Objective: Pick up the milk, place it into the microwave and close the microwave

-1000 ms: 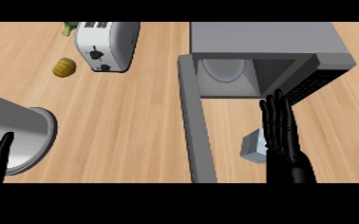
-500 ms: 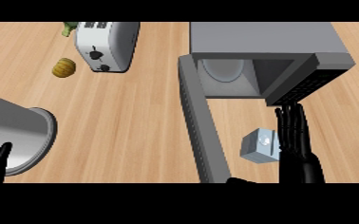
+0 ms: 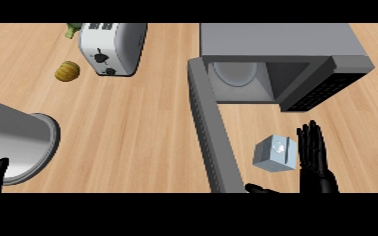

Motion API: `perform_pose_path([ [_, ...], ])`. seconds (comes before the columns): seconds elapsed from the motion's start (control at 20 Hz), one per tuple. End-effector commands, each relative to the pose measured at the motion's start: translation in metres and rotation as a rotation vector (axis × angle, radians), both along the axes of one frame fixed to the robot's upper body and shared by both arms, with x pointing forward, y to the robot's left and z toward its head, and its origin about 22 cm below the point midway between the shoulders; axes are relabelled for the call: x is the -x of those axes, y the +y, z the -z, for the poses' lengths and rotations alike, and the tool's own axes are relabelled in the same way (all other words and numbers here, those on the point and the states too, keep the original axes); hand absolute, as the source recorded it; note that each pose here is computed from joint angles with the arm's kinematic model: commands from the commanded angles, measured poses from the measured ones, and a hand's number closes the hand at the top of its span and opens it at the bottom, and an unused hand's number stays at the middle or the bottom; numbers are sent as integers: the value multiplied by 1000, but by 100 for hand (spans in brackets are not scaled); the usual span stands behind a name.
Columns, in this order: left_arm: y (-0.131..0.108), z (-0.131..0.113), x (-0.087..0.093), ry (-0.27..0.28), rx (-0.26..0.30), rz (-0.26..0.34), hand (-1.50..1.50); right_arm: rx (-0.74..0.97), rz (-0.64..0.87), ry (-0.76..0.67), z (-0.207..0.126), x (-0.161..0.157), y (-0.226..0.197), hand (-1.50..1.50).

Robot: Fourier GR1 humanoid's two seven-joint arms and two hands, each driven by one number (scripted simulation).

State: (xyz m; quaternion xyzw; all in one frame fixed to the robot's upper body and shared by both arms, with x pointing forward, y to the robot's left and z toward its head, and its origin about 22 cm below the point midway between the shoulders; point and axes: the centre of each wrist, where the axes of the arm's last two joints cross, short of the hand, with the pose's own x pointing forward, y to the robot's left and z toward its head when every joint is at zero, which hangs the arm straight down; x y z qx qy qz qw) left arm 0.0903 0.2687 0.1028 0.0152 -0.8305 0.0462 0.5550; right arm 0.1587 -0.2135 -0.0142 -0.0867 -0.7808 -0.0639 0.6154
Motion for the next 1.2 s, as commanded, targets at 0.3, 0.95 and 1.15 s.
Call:
perform_pose_path([
  [0.3,-8,3,16,-22,-1,-2,-150,60,-49,-2,24,-4,-28,-150],
  [0.95,15,3,11,-20,-9,-4,-150,91,65,32,71,-41,-45,-150],
  [1.15,4,14,7,9,-1,-5,-150,167,139,73,97,-32,-50,-150],
])
